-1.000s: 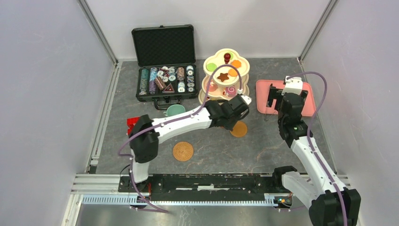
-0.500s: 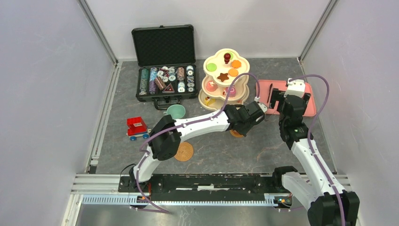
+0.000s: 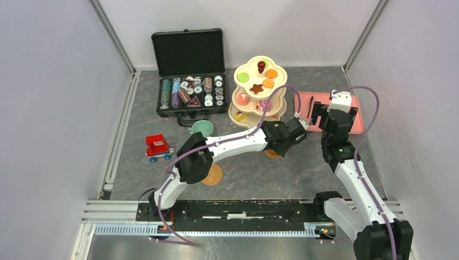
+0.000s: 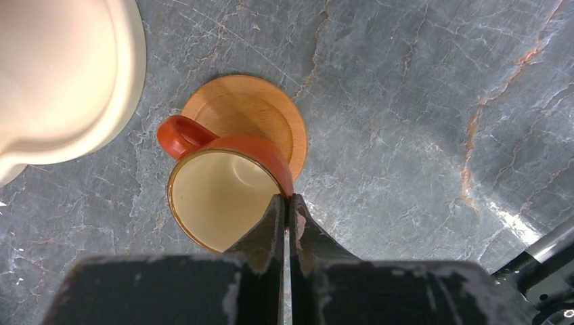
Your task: Serve the afternoon tea
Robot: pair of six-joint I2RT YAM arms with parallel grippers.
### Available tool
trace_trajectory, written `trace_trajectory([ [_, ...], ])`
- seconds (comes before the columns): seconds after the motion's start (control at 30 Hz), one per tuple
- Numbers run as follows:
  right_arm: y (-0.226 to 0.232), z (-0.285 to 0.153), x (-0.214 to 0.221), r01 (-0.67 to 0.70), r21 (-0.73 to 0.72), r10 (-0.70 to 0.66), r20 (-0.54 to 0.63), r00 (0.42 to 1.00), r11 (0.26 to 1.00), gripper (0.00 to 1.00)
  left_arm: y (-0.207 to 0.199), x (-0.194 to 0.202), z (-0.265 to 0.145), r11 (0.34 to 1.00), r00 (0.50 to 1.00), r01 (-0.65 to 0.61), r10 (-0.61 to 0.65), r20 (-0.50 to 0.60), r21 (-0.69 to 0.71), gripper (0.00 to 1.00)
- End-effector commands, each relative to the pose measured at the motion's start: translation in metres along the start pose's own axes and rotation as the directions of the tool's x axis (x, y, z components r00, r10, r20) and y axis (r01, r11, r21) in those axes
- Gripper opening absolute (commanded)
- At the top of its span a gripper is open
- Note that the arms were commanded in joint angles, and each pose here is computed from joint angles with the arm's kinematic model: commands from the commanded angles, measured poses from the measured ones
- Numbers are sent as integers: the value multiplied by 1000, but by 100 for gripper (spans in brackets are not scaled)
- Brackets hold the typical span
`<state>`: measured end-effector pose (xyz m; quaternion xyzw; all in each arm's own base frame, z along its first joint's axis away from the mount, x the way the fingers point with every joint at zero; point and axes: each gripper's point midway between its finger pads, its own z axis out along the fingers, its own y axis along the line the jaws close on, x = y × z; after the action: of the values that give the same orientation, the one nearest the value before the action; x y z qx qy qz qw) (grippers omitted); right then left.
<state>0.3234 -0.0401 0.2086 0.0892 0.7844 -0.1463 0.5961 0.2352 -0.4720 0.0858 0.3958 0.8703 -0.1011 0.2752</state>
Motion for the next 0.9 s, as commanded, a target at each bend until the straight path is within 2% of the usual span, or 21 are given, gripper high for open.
trace_trajectory([
  [0.0,-3,1,-6,-10,12,9,35,999,1000,98,1,-24,-8,999,997,-36,37,69,-20,3],
  [0.5,-1,4,-2,-10,1,10,26,1000,1000,98,4,-23,2,997,996,-56,59,60,-44,9],
  [0.87,-2,4,-1,-14,-3,14,25,1000,1000,98,3,-29,-7,998,996,-42,45,74,-39,32],
])
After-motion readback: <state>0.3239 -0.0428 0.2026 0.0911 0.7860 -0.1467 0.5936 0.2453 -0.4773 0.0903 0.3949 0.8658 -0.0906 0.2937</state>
